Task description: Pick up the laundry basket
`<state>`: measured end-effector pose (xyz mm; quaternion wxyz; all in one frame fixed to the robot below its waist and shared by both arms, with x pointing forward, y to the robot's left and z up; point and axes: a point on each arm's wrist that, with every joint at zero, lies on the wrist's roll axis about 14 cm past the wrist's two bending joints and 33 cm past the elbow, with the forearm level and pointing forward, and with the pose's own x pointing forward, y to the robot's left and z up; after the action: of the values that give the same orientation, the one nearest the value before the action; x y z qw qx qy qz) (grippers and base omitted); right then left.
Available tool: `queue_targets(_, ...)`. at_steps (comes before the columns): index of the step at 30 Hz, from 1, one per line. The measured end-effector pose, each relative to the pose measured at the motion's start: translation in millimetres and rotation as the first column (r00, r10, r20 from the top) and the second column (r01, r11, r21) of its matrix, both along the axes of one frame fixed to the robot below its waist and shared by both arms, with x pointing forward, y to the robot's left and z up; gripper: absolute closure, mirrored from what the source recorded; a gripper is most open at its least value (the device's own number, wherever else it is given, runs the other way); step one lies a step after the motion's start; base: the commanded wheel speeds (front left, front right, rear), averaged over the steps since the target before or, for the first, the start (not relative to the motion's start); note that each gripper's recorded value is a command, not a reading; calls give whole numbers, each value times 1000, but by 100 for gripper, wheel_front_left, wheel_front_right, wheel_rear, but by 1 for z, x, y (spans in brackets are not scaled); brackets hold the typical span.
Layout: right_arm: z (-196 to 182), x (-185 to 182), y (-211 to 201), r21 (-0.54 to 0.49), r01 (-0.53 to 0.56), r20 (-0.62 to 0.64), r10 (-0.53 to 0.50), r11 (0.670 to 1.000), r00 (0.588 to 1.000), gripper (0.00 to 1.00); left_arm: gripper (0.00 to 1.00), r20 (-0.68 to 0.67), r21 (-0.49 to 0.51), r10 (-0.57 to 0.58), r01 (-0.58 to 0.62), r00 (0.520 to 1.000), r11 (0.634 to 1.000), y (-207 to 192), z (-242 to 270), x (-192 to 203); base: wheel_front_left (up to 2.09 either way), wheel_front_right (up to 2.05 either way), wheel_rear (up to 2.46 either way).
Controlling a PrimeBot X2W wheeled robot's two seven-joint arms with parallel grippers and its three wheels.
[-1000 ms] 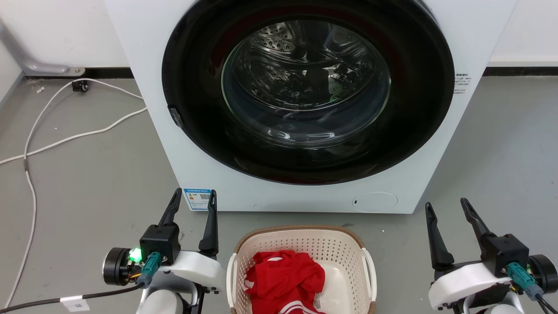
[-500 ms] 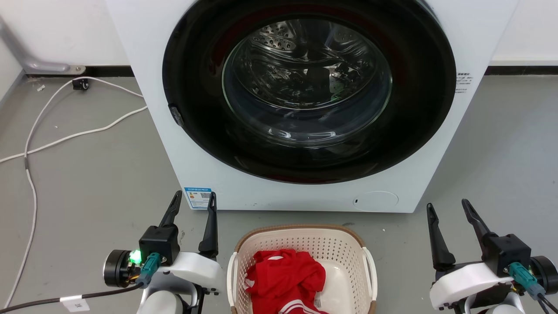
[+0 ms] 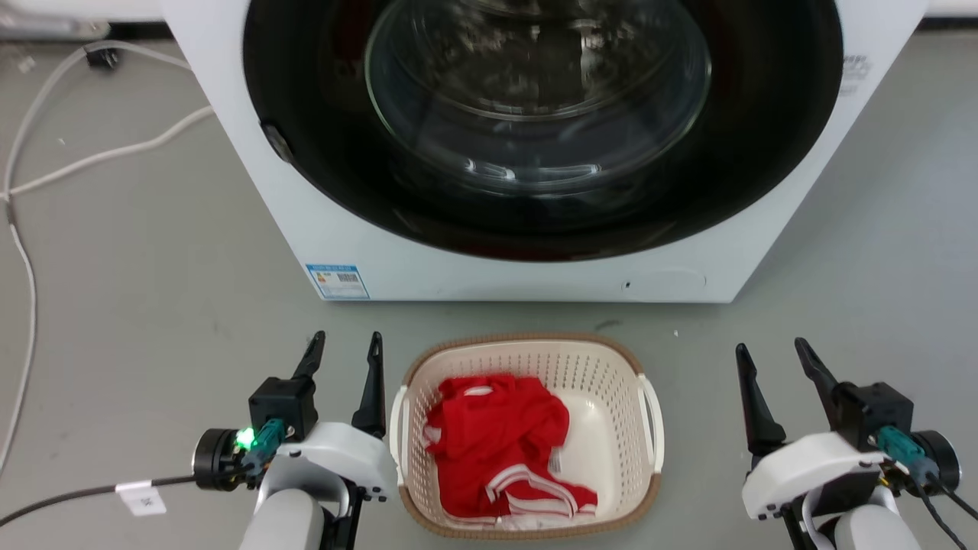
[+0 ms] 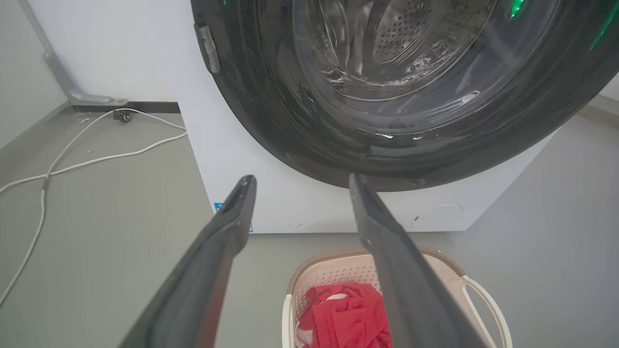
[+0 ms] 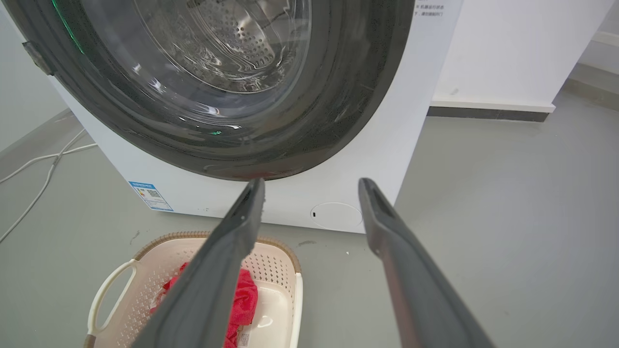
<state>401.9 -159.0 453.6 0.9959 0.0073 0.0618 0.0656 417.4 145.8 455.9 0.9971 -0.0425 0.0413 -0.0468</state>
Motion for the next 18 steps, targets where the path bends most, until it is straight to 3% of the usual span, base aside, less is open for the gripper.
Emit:
queue_targets(8,-68,14,0,32,14,-211,-7,999,977,0,0,-249,-29,-19,13,968,1000,-3,-83,10,0,0,0)
queue_targets(18,-150,24,6,69,33,-453,1,997,892,0,0,-519,-57,-32,3,854,998,-2,-173,20,0,0,0)
